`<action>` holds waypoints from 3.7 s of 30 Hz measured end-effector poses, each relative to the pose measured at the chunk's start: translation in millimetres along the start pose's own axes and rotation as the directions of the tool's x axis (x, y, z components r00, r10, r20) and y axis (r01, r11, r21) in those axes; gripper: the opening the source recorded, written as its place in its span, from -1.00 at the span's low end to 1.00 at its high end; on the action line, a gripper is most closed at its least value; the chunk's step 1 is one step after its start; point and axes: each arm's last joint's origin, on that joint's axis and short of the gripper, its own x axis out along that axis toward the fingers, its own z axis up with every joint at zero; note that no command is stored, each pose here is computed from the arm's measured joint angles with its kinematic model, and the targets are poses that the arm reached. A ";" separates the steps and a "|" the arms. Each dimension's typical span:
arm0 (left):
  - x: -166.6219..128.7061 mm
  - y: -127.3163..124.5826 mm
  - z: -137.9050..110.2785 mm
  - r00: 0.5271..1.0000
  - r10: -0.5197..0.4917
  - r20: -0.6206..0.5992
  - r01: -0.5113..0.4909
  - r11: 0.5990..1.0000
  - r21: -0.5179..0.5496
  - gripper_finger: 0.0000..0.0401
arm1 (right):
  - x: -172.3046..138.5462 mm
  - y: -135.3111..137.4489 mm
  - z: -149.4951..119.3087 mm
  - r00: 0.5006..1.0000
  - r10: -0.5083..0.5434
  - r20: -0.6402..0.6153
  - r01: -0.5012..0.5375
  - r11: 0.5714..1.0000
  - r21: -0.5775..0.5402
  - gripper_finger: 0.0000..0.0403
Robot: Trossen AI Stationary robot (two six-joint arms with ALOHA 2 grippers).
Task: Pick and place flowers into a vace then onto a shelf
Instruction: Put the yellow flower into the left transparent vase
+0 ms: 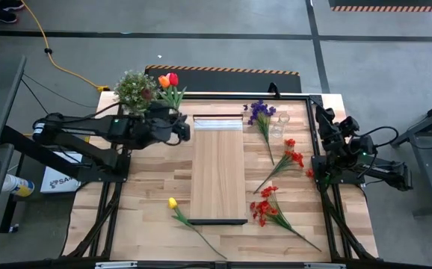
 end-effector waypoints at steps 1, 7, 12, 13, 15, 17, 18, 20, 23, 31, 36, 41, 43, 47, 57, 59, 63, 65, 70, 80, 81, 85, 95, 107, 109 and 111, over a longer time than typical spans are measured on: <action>-7.3 -4.5 4.3 0.999 -0.033 0.003 0.033 0.999 0.010 -0.30 | 0.0 0.1 0.2 1.000 0.001 0.002 -0.001 1.000 0.000 0.35; -51.0 -27.4 17.1 0.964 -0.261 -0.050 0.262 0.965 0.029 -0.30 | 0.0 0.2 0.3 1.000 0.005 0.002 -0.005 1.000 0.001 0.34; -85.6 -40.2 7.2 0.882 -0.445 -0.154 0.449 0.894 -0.013 -0.30 | 0.0 0.6 0.2 1.000 0.016 -0.002 -0.016 1.000 0.015 0.35; -92.1 -42.3 3.6 0.859 -0.479 -0.179 0.481 0.876 -0.032 -0.30 | 0.0 0.6 0.2 1.000 0.016 -0.002 -0.016 1.000 0.021 0.35; -103.7 -46.4 -6.0 0.827 -0.518 -0.219 0.516 0.853 -0.070 -0.30 | 0.0 0.7 0.1 1.000 0.022 -0.004 -0.022 0.999 0.024 0.34; -112.8 -51.4 -16.8 0.802 -0.541 -0.254 0.531 0.840 -0.114 -0.30 | 0.0 0.9 0.1 1.000 0.028 -0.007 -0.028 0.999 0.024 0.35; -117.2 -53.2 -23.0 0.790 -0.547 -0.275 0.533 0.836 -0.131 -0.30 | 0.0 0.9 0.0 1.000 0.028 -0.007 -0.028 0.999 0.024 0.35; -124.5 -57.9 -35.0 0.772 -0.555 -0.310 0.528 0.831 -0.175 -0.30 | 0.0 1.0 0.2 1.000 0.028 -0.006 -0.028 0.999 0.024 0.35; -131.2 -66.4 -54.7 0.749 -0.554 -0.364 0.499 0.833 -0.240 -0.30 | 0.0 1.1 0.5 1.000 0.030 -0.002 -0.030 0.999 0.025 0.35; -135.8 -89.9 -114.9 0.671 -0.496 -0.552 0.240 0.849 -0.470 -0.30 | 0.0 1.1 0.6 1.000 0.029 -0.001 -0.029 0.999 0.025 0.35; -135.7 -96.9 -149.4 0.605 -0.421 -0.676 0.032 0.861 -0.508 -0.30 | 0.0 1.1 0.6 1.000 0.028 -0.001 -0.028 0.999 0.021 0.35; -146.6 -90.6 -171.8 0.601 -0.340 -0.723 -0.124 0.854 -0.505 -0.30 | 0.0 1.7 1.0 0.999 0.045 -0.001 -0.045 0.999 0.022 0.35; -151.7 -86.3 -177.0 0.604 -0.311 -0.734 -0.201 0.832 -0.518 -0.30 | -0.1 2.0 1.7 0.999 0.048 0.006 -0.048 0.999 0.024 0.34; -156.5 -75.8 -187.0 0.627 -0.221 -0.747 -0.331 0.792 -0.512 -0.30 | -0.1 2.3 1.8 0.998 0.056 0.005 -0.057 0.998 0.029 0.35; -129.8 -74.1 -196.7 0.679 -0.049 -0.732 -0.405 0.808 -0.429 -0.30 | -0.1 2.9 2.6 0.998 0.069 0.010 -0.069 0.997 0.035 0.35; -129.3 -73.5 -196.0 0.674 -0.031 -0.738 -0.416 0.810 -0.414 -0.30 | -0.2 3.4 3.6 0.997 0.074 0.021 -0.075 0.997 0.037 0.35; -125.3 -69.3 -197.3 0.682 0.025 -0.731 -0.437 0.815 -0.380 -0.30 | -0.2 4.1 4.7 0.996 0.087 0.030 -0.088 0.995 0.041 0.35; -122.1 -68.8 -194.1 0.682 0.044 -0.730 -0.452 0.810 -0.373 -0.30 | -0.3 4.3 4.8 0.995 0.093 0.029 -0.094 0.995 0.042 0.35; -116.5 -64.3 -191.5 0.682 0.108 -0.724 -0.483 0.810 -0.334 -0.30 | -0.3 4.7 4.9 0.994 0.104 0.028 -0.106 0.992 0.063 0.34; -85.5 -56.7 -217.1 0.678 0.113 -0.726 -0.516 0.777 -0.361 -0.30 | -0.3 4.9 5.3 0.994 0.109 0.030 -0.111 0.992 0.064 0.35; -81.5 -56.5 -220.2 0.676 0.099 -0.730 -0.517 0.769 -0.374 -0.30 | -0.3 4.9 5.3 0.994 0.109 0.030 -0.111 0.992 0.064 0.35; -65.6 -51.5 -233.4 0.654 0.074 -0.753 -0.538 0.745 -0.395 -0.30 | -0.4 5.0 5.4 0.993 0.110 0.031 -0.111 0.992 0.064 0.35; -56.2 -41.7 -245.8 0.575 0.099 -0.812 -0.601 0.725 -0.337 -0.30 | -0.4 5.0 5.6 0.994 0.108 0.034 -0.110 0.992 0.065 0.35; -34.2 -43.6 -259.8 0.578 0.161 -0.800 -0.641 0.696 -0.324 -0.30 | -0.4 5.0 6.2 0.994 0.104 0.043 -0.106 0.992 0.063 0.34; -30.0 -43.6 -262.9 0.573 0.175 -0.800 -0.652 0.689 -0.316 -0.30 | -0.4 5.1 6.3 0.994 0.105 0.043 -0.108 0.992 0.066 0.35; -26.1 -43.2 -265.8 0.565 0.192 -0.802 -0.664 0.683 -0.304 -0.30 | -0.4 5.2 6.5 0.993 0.108 0.045 -0.111 0.992 0.066 0.35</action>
